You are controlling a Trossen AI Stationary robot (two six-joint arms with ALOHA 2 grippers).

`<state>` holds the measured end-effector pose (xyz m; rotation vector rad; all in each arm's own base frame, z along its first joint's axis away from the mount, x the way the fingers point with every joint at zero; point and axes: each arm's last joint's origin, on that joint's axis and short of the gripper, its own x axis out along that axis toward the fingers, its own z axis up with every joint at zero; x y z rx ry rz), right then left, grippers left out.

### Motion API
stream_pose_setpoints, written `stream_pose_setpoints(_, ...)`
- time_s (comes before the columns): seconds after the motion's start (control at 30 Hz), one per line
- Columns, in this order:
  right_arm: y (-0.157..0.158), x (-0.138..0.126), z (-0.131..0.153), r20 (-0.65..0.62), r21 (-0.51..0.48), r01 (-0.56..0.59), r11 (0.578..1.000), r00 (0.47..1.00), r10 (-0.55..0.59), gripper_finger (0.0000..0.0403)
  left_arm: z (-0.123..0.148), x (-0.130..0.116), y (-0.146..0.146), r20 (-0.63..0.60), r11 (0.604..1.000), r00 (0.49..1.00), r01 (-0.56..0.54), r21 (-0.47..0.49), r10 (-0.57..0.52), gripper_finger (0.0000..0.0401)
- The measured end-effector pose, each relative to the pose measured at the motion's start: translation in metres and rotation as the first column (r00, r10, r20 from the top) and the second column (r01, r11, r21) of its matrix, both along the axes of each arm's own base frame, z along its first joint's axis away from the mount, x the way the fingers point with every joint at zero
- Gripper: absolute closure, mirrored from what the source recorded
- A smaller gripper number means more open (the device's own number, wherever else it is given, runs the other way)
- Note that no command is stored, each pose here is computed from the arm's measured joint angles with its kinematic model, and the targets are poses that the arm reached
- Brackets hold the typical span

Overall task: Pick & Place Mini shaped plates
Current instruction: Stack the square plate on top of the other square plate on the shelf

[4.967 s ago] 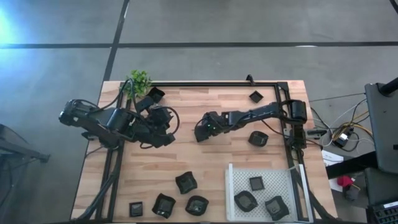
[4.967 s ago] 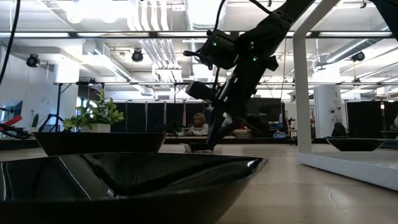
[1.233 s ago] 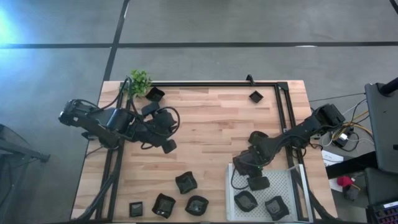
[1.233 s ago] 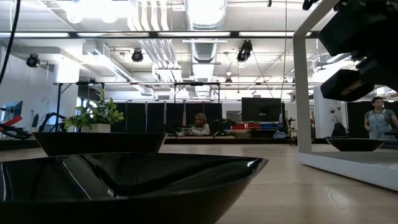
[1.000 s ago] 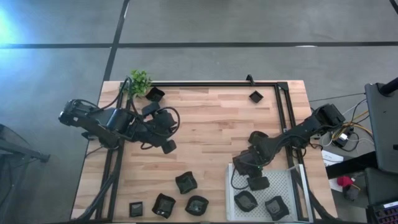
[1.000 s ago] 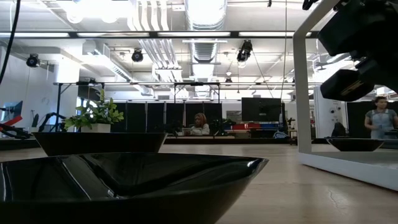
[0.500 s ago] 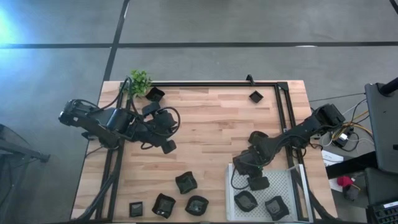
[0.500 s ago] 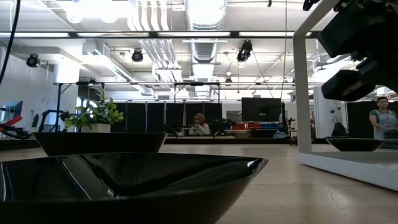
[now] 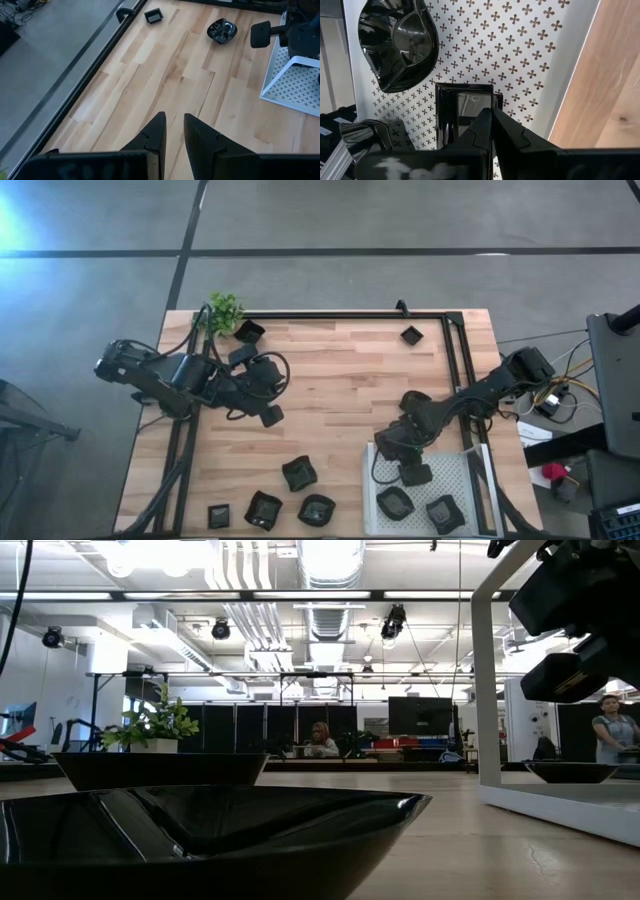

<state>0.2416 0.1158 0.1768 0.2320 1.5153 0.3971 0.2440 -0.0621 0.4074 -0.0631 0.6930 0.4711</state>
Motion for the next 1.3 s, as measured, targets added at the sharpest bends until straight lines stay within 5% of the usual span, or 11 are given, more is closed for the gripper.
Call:
stream_pose_setpoints(0.43,0.0003,-0.0001,0.0002,-0.005,0.010,0.001,1.000,1.000,-0.001,0.0318,0.0000,0.0000,0.0000,0.000,1.000,1.000,0.000,0.000,0.000,0.0339)
stream_pose_setpoints(0.7,0.0000,0.0001,0.0002,0.001,-0.002,0.007,1.000,1.000,-0.007,0.0328,0.0000,0.0000,0.0000,-0.003,1.000,1.000,0.005,0.004,-0.005,0.0339)
stream_pose_setpoints(0.9,-0.0040,0.0021,-0.0009,0.058,-0.132,0.052,0.990,0.997,-0.045,0.0339,-0.0001,0.0001,0.0000,-0.004,1.000,1.000,0.007,0.006,-0.007,0.0339)
stream_pose_setpoints(1.3,-0.0040,-0.0037,-0.0009,-0.034,-0.090,0.066,0.994,0.997,-0.069,0.0340,-0.0001,0.0001,-0.0001,-0.013,1.000,1.000,0.021,0.019,-0.020,0.0339)
